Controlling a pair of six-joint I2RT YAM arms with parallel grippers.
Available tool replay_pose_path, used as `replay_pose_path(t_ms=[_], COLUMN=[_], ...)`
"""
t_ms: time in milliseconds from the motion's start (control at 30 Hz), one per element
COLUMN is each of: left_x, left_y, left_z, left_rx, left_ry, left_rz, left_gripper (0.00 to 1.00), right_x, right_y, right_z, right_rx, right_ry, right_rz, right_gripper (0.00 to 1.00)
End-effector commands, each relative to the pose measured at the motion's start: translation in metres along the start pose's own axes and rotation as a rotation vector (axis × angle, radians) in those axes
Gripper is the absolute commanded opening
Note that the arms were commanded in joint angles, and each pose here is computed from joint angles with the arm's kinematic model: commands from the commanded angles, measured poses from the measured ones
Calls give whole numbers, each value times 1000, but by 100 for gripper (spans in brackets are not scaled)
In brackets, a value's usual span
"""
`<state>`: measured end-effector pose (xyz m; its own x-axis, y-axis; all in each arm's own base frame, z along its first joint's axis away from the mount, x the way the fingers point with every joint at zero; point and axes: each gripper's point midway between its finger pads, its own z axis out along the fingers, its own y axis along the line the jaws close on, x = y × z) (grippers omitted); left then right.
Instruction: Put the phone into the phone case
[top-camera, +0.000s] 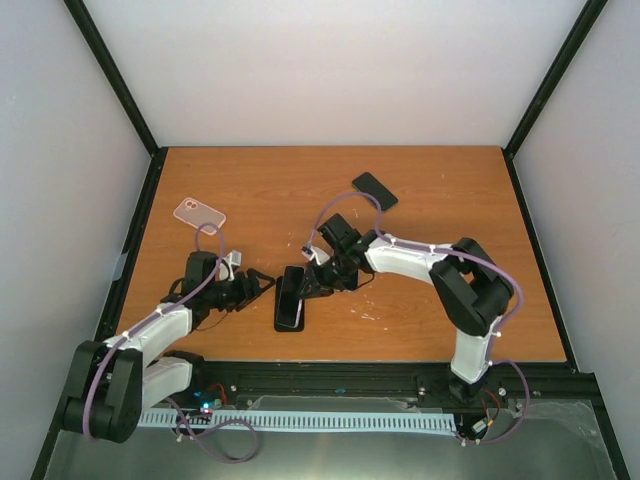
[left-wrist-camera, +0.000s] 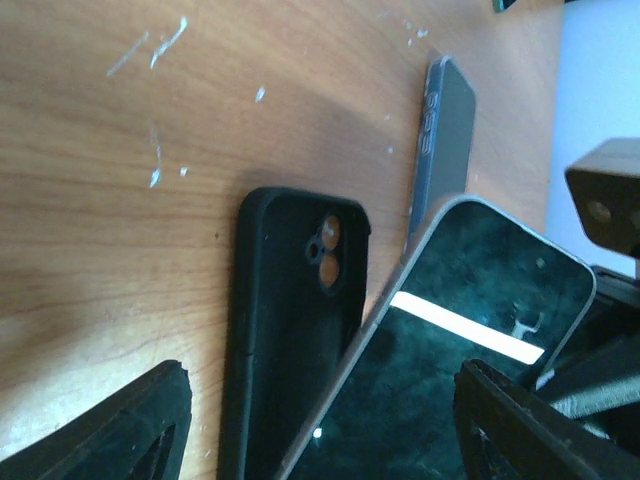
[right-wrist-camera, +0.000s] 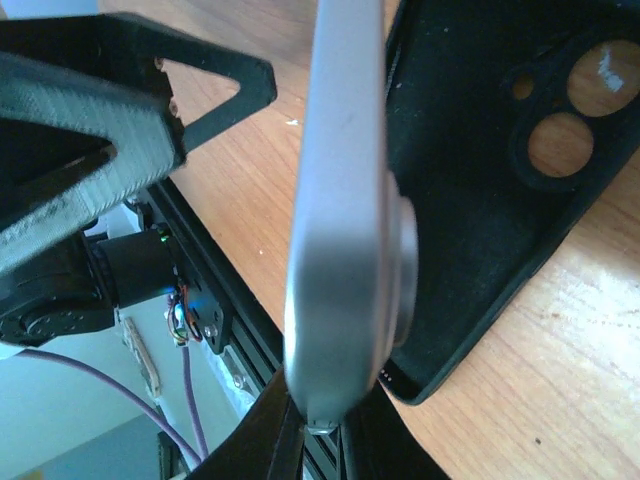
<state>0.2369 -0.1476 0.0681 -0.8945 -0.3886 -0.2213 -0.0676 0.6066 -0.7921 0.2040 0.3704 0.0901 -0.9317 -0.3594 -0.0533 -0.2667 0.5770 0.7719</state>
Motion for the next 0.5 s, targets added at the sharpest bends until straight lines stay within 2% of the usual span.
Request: replay_pose_path(t_ms=[0, 333, 467], left_x=[-1, 9, 6], left_y=[-9, -4, -5], left_z=[3, 15, 19], left_rx=[75, 114, 103], left_ry=[-4, 48, 47], left_rz=[20, -15, -4], left_gripper=[72, 70, 65], right_x=[-6, -8, -9], right_y=[9, -8, -12], right_z=[6, 23, 23], right_rx=[-70, -48, -39], right_ry=[61, 124, 127], right_rz=[47, 122, 137], right_gripper=[8, 8, 13])
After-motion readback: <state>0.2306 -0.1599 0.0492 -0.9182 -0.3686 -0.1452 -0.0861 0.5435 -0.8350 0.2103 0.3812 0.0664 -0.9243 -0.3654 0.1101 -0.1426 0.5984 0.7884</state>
